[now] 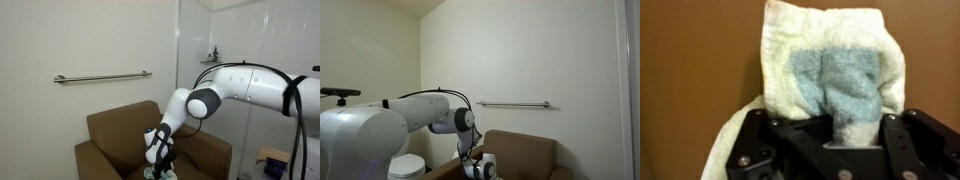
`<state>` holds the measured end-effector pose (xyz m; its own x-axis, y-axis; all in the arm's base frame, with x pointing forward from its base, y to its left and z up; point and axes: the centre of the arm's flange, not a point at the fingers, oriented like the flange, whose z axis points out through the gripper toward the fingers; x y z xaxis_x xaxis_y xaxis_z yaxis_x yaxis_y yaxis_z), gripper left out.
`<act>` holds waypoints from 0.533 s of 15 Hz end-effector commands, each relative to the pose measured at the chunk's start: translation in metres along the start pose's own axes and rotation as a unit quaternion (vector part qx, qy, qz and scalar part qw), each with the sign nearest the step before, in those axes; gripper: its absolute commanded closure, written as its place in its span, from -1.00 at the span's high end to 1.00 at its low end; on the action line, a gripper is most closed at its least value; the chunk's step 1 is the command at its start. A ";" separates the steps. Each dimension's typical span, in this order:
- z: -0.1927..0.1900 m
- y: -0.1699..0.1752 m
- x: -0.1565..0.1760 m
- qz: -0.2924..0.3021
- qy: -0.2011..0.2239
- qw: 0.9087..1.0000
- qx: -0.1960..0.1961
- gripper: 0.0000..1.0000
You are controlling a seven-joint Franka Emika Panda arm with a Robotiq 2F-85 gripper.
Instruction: Use the towel to wipe the seat of the sofa.
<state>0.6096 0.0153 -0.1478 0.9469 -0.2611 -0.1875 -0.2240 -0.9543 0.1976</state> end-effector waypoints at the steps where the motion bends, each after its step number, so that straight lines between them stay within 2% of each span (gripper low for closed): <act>1: 0.017 0.014 -0.020 -0.006 -0.038 0.999 0.006 -0.90; 8: 0.014 0.079 -0.041 0.047 -0.075 0.996 -0.033 -0.90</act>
<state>0.5889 -0.0156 -0.1485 0.9193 -0.3083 -0.2448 -0.2525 -0.9388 0.2341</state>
